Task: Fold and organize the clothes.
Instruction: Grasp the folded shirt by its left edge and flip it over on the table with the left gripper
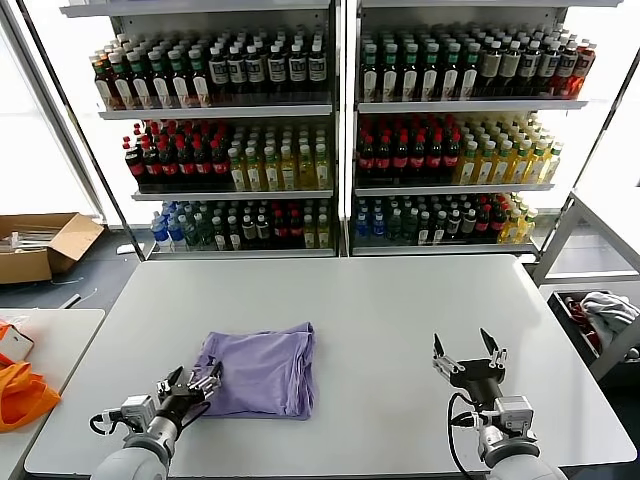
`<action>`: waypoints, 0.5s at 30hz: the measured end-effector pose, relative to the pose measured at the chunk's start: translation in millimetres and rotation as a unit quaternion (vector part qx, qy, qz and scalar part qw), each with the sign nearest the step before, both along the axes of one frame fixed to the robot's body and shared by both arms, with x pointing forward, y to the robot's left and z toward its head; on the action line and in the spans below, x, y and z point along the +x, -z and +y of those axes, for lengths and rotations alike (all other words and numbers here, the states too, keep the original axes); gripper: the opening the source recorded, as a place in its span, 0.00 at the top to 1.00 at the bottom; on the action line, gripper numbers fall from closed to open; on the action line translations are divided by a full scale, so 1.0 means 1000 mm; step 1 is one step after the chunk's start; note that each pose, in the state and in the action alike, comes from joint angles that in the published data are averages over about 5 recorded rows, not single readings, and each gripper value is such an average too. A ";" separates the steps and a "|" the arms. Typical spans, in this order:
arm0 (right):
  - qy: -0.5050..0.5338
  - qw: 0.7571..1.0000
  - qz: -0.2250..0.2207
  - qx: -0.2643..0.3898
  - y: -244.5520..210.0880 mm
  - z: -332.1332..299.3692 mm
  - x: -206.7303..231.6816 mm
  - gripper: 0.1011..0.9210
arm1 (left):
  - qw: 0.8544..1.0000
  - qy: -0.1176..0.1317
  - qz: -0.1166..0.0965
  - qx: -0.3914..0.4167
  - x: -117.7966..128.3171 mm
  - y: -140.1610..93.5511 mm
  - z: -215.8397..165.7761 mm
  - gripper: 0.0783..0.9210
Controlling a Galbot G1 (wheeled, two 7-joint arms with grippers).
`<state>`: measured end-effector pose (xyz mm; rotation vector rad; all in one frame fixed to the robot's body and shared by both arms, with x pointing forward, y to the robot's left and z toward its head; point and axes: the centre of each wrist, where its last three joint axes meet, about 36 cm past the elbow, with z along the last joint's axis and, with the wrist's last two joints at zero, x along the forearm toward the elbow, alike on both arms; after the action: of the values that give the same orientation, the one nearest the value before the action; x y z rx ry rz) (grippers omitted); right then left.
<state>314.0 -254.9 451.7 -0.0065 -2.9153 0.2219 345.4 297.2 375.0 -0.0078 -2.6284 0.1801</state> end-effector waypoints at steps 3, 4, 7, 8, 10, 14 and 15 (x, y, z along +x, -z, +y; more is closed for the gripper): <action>0.000 1.000 0.000 0.000 0.000 0.000 0.000 0.12 | 1.000 0.002 0.005 -0.004 0.000 0.003 -0.001 0.25; 0.000 1.000 0.000 0.000 0.000 0.000 0.000 0.12 | 1.000 0.002 0.007 -0.006 -0.001 0.004 -0.001 0.29; 0.000 1.000 -0.001 -0.001 0.000 -0.001 0.000 0.12 | 1.000 0.004 0.010 -0.009 -0.002 0.006 -0.002 0.39; 0.001 1.000 -0.001 -0.001 0.000 -0.001 0.000 0.12 | 1.000 0.005 0.011 -0.010 -0.002 0.006 -0.003 0.42; 0.001 1.000 -0.001 -0.001 0.000 -0.001 0.001 0.12 | 1.000 0.006 0.012 -0.012 -0.003 0.007 -0.004 0.49; 0.000 1.000 -0.003 0.000 -0.001 0.000 0.001 0.12 | 1.000 0.008 0.012 -0.011 -0.005 0.007 -0.006 0.62; 0.000 1.000 -0.004 0.000 -0.002 0.000 0.001 0.12 | 1.000 0.008 0.012 -0.010 -0.005 0.007 -0.006 0.67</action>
<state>315.3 -255.2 453.4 -0.0072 -2.9233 0.2218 340.7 291.3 368.0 -0.0335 -2.6020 0.1988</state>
